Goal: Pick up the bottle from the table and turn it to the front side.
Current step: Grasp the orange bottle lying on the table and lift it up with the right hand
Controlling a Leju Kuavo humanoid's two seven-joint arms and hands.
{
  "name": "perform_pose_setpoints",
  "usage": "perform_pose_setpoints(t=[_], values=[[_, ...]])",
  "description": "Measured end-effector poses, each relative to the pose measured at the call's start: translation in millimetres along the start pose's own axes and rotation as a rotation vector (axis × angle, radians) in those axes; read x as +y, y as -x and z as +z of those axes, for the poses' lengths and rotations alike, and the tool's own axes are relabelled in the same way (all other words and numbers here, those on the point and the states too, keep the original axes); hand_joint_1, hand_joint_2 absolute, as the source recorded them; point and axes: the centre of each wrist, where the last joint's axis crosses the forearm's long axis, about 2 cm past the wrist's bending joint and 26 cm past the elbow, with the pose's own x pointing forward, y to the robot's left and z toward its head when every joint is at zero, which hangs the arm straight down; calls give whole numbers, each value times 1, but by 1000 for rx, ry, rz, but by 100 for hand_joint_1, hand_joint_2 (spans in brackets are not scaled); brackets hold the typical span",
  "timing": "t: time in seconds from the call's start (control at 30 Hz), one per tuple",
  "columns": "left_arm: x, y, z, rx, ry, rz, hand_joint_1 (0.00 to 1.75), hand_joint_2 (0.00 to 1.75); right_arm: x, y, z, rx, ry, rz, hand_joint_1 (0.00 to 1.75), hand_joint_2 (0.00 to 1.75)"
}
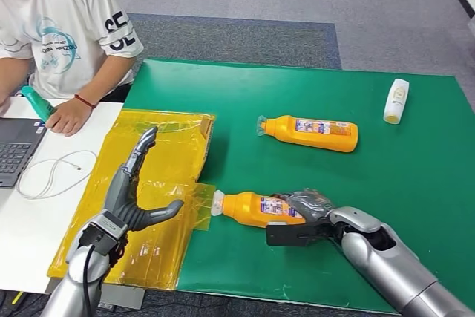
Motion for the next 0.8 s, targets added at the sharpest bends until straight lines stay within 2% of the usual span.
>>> perform_pose_setpoints(t=[0.2, 0.43, 0.63, 0.8], values=[[1, 0, -1, -3, 1, -1, 0, 175, 3, 16, 10, -49, 71, -223, 175, 175], [0, -1, 0, -1, 1, 1, 0, 175, 23, 29, 26, -118, 213, -533, 175, 175], [-1, -2, 2, 5, 3, 5, 0, 175, 41, 31, 36, -157, 274, -723, 175, 175], [-3, -2, 2, 9, 7, 9, 0, 175, 51, 30, 39, -181, 307, -812, 175, 175]])
